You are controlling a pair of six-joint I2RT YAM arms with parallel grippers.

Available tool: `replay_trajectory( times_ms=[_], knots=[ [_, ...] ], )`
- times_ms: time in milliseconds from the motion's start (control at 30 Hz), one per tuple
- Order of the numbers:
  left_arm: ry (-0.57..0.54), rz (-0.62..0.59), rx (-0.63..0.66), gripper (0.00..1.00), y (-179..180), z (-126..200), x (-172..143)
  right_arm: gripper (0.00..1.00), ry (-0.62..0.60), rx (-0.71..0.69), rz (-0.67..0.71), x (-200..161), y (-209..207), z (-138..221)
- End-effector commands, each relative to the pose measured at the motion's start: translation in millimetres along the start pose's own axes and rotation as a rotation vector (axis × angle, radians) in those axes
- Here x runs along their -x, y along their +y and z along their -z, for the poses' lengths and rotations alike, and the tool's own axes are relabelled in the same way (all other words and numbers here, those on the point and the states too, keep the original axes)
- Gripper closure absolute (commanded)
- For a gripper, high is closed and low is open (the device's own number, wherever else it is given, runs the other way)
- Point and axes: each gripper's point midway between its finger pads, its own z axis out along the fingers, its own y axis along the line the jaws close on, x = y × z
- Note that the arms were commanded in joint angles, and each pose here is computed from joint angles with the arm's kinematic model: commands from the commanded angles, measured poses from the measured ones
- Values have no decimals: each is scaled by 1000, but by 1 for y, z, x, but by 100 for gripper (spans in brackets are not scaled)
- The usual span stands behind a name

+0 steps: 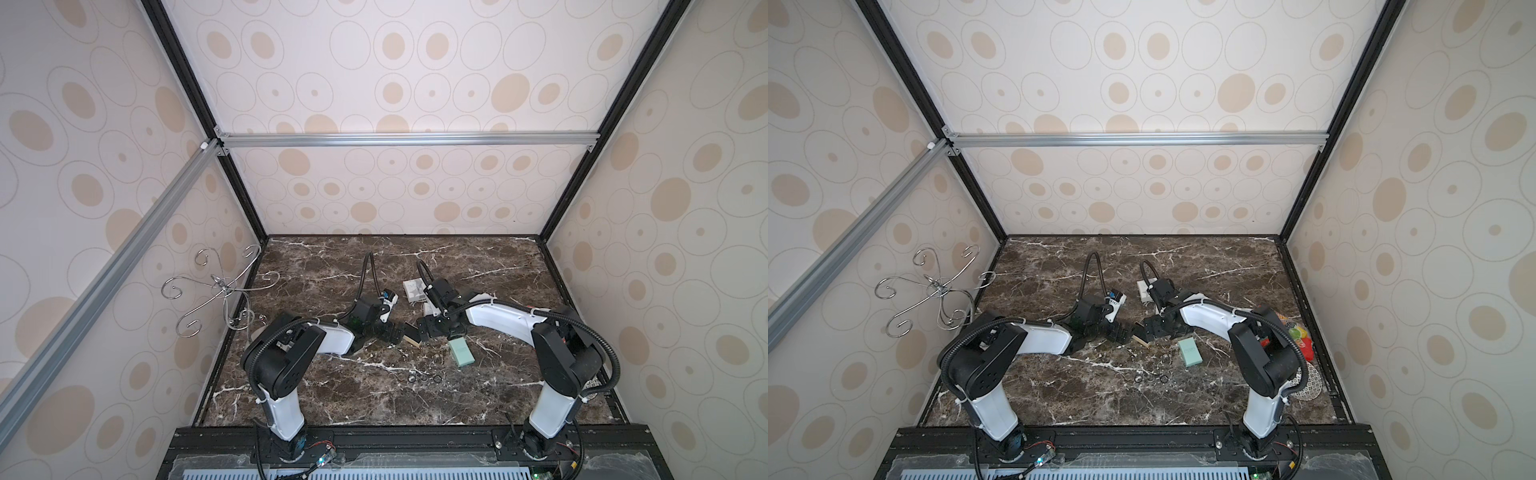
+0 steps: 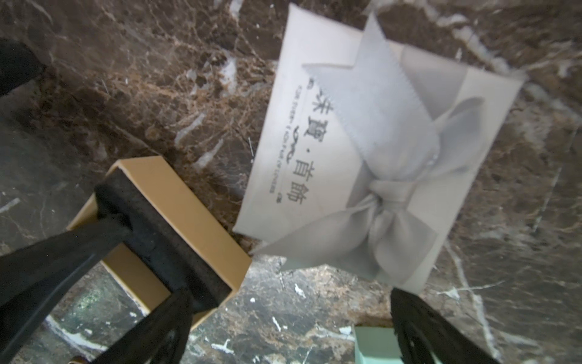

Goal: Take the rings out of the lift-off lid box
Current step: Adjust the jewelry box at the center of the board, then adjust the inner lining in the jewelry box.

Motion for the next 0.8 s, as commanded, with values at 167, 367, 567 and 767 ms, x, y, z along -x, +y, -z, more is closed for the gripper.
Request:
replay_trajectory(
  times_ms=[167, 367, 567, 767],
  knots=[
    [133, 40, 41, 0, 8, -6, -33, 0, -25, -6, 18, 11, 5, 5],
    [107, 30, 43, 0, 6, 1, -22, 0, -60, -9, 13, 24, 7, 7],
    [8, -4, 34, 0, -2, 23, 14, 0, -70, 5, 14, 34, 13, 2],
    [-19, -22, 52, 0, -2, 33, 22, 0, -59, 15, 25, 37, 18, -6]
  ],
)
